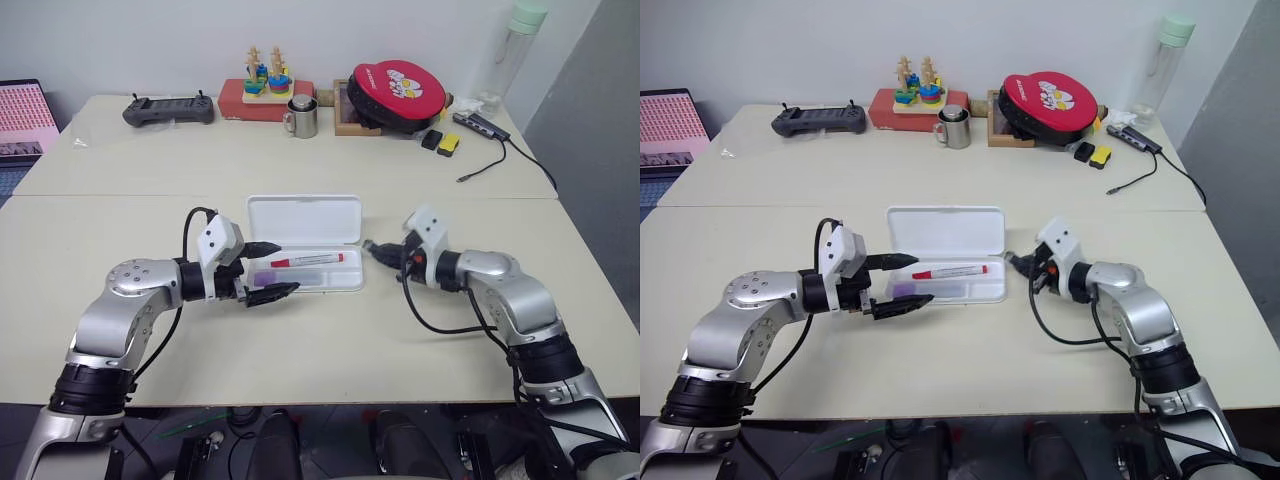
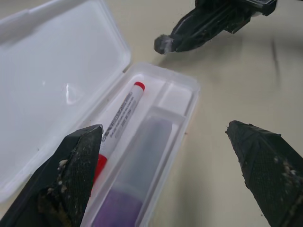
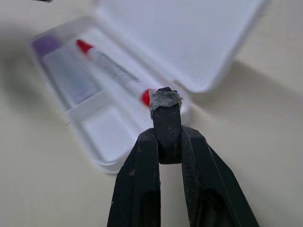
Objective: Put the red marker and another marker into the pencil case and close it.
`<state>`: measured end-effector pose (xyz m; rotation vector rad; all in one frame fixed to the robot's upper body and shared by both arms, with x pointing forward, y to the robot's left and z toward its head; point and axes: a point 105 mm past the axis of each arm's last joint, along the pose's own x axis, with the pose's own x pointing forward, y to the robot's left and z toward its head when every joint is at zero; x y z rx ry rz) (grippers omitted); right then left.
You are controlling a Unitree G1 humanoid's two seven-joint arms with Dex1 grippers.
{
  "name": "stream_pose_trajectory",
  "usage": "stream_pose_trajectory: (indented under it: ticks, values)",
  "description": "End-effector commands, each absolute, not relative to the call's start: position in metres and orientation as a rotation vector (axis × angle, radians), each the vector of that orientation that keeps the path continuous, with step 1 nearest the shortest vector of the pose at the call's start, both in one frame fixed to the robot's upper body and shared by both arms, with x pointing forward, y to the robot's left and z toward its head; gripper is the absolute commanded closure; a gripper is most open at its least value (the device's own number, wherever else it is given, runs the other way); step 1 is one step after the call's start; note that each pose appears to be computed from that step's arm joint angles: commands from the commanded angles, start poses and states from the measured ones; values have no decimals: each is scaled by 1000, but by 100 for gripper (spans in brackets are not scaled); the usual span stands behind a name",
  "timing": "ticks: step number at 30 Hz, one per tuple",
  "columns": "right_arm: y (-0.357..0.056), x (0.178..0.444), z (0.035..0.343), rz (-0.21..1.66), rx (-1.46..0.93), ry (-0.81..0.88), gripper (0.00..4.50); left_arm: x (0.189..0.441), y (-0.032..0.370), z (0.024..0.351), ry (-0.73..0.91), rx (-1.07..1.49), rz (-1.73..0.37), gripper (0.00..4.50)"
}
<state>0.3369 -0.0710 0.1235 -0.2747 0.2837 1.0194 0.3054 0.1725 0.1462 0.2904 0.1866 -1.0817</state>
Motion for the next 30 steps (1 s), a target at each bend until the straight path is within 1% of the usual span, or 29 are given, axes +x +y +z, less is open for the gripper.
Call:
stream_pose_trajectory:
  ticks: [1, 10, 20, 21, 22, 26, 27, 28, 30]
  values:
    - [-44, 325, 129, 1142, -346, 272, 423, 307, 178, 165, 118, 327, -1054, 0]
    - [-36, 329, 122, 1140, -369, 287, 423, 307, 175, 169, 107, 323, -1035, 0]
    - [-41, 332, 129, 1118, -360, 271, 423, 306, 169, 171, 106, 323, -1041, 0]
    - [-42, 333, 129, 1112, -360, 270, 353, 306, 169, 172, 105, 324, -1041, 0]
    - [-43, 333, 130, 1112, -356, 265, 338, 306, 169, 171, 107, 323, -1044, 0]
    - [-44, 335, 134, 1096, -349, 252, 230, 306, 168, 171, 110, 322, -1045, 0]
    - [-44, 335, 136, 1095, -348, 246, 212, 306, 167, 171, 109, 320, -1046, 0]
    - [-44, 334, 137, 1097, -348, 242, 184, 306, 166, 171, 109, 319, -1047, 0]
    - [-44, 335, 141, 1098, -338, 230, 149, 307, 166, 171, 107, 315, -1044, 0]
